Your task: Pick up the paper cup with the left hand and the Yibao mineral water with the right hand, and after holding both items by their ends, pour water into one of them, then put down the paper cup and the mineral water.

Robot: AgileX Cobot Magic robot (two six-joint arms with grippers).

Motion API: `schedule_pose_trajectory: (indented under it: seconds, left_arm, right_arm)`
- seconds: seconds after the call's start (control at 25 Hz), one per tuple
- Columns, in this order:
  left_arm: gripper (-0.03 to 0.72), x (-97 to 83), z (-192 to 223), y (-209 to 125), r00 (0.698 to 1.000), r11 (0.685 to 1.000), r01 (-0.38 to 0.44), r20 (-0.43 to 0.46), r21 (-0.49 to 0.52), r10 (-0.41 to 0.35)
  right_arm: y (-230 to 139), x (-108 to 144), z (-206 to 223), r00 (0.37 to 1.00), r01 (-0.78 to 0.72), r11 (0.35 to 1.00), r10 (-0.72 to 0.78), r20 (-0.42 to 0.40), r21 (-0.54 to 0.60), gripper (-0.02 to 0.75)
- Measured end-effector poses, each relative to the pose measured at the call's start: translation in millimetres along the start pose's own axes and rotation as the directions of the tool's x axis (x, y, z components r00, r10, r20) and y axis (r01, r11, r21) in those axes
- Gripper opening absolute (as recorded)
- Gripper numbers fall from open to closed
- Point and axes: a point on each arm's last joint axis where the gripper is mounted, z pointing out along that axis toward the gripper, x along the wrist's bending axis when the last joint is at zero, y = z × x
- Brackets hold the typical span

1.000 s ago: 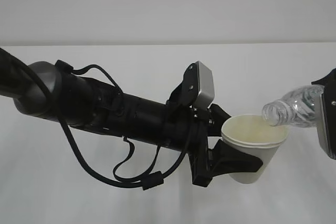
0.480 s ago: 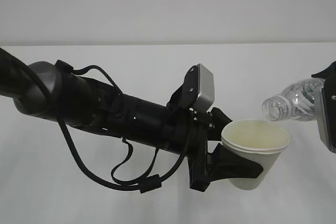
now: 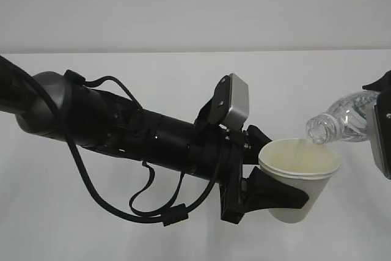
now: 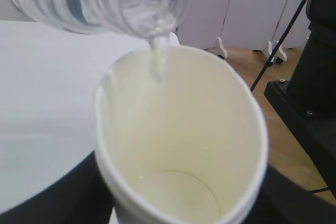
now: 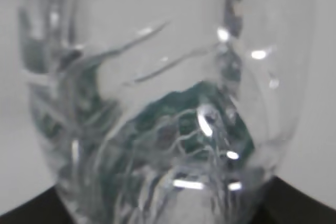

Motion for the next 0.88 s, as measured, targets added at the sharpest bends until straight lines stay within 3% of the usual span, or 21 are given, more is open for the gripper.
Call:
schedule_pose_trajectory:
  seconds: [0.88]
  left_arm:
    - [0.446,-0.9,0.0,0.9,1.0,1.0,0.006,0.01,-0.01,-0.006]
  right_arm:
    - [-0.5,-0.1,0.0,0.999,0.037,0.999,-0.037,0.001,0.005,0.409]
